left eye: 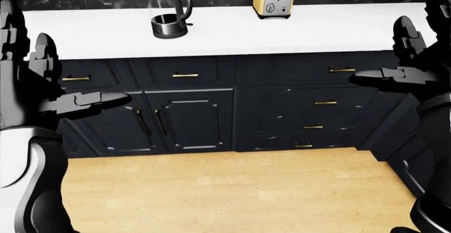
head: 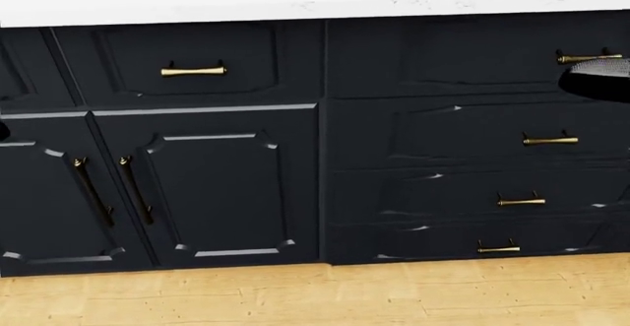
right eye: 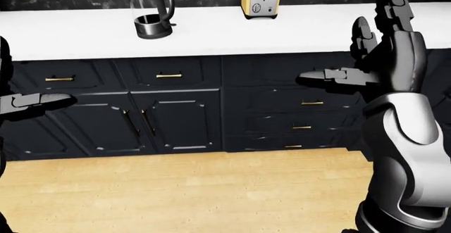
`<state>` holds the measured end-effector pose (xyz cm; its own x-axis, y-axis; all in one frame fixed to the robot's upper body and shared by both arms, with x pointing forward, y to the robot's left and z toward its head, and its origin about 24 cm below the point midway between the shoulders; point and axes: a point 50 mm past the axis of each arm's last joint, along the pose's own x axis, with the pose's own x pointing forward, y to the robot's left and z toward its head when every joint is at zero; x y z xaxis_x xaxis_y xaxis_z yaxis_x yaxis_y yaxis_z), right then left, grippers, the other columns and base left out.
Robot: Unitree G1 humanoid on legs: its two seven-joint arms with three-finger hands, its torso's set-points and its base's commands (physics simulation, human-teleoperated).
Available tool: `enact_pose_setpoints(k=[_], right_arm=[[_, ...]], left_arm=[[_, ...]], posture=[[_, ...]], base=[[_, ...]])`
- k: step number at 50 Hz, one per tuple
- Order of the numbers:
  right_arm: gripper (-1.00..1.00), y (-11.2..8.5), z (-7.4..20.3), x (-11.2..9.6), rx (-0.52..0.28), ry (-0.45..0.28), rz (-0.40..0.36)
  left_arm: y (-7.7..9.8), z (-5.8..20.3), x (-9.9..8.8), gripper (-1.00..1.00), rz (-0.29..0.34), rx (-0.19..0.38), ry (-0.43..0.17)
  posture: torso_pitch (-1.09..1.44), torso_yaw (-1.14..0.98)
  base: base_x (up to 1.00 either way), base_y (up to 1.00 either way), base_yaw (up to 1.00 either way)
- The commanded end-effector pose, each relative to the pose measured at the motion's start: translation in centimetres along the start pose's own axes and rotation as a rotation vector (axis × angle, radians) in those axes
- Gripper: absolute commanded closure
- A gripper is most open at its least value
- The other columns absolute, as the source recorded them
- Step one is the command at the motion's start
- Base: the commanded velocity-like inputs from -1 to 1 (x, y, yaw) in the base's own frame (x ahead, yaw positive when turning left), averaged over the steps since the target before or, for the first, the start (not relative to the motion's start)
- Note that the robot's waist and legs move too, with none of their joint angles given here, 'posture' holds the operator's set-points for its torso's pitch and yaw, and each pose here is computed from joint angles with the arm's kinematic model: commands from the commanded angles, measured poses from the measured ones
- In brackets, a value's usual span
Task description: Press down the lever to turn on the electric kettle.
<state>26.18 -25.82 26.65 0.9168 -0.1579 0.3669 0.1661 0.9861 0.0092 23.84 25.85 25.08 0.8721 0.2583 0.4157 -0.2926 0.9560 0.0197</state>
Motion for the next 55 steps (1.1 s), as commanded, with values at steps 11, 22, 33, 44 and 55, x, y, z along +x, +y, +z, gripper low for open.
enact_pose_setpoints(k=[11,22,33,44,55], right_arm=[[-1.00,0.0,2.0,0.1,-0.014,-0.089,0.004],[-1.00,-0.2,2.9,0.1,-0.011,-0.097,0.000],[-1.00,-0.2,2.9,0.1,-0.009,-0.093,0.001],[-1.00,-0.2,2.9,0.1,-0.009,-0.094,0.001],[-1.00,-0.2,2.8,0.0,-0.015,-0.096,0.005]], left_arm=[[0.1,1.3,0.4,-1.00,-0.001,0.019,-0.078],[0.3,2.2,0.4,-1.00,0.004,0.018,-0.086],[0.5,2.3,0.5,-1.00,0.007,0.019,-0.089],[0.4,2.3,0.4,-1.00,0.005,0.020,-0.089],[0.4,2.4,0.4,-1.00,0.004,0.020,-0.090]], posture=[[0.00,0.00],[0.00,0.00],[0.00,0.00],[0.00,0.00],[0.00,0.00]], base=[[0.28,0.01,0.00],[0.30,0.36,0.00],[0.29,0.48,0.00],[0.28,0.54,0.00],[0.28,0.48,0.00]])
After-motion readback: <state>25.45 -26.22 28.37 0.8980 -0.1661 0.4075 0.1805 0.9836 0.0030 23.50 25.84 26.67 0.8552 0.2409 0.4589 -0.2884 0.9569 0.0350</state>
